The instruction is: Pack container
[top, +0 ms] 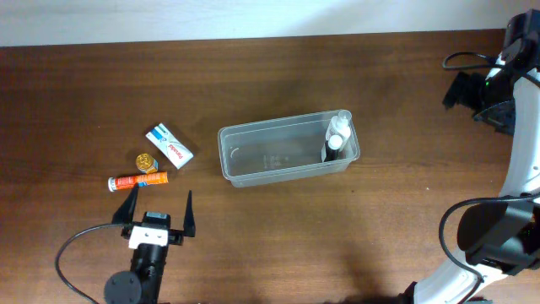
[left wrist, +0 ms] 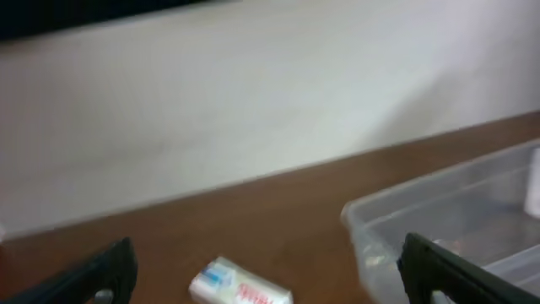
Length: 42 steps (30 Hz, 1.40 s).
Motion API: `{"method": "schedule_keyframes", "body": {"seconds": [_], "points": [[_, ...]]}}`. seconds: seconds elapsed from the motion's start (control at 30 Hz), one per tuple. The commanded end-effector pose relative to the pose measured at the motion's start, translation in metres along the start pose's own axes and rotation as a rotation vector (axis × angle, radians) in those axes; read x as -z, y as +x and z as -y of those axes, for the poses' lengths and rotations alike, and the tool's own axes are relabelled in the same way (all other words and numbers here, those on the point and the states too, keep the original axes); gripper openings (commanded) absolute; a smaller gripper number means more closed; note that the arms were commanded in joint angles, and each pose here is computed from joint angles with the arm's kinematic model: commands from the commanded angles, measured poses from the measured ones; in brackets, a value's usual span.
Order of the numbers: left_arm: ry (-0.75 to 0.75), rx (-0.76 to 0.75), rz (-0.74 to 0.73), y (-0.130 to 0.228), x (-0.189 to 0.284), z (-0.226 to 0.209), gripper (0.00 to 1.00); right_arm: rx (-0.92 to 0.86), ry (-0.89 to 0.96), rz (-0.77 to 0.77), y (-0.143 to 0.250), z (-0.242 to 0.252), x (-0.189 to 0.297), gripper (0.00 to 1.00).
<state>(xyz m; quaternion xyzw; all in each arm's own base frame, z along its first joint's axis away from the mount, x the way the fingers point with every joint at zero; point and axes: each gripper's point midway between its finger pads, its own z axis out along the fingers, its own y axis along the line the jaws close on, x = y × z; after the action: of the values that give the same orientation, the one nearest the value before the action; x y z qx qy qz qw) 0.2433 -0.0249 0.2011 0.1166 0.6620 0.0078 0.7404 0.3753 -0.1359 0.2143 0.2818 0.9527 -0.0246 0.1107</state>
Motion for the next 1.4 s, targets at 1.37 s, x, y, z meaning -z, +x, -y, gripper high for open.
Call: {"method": "schedule_keyframes", "body": {"seconds": [1.37], "points": [[0.278,-0.034,-0.863,0.053,-0.186,0.070,0.99,-0.010,-0.006,-0.001,0.000,-0.002,-0.001,0.98]]}}
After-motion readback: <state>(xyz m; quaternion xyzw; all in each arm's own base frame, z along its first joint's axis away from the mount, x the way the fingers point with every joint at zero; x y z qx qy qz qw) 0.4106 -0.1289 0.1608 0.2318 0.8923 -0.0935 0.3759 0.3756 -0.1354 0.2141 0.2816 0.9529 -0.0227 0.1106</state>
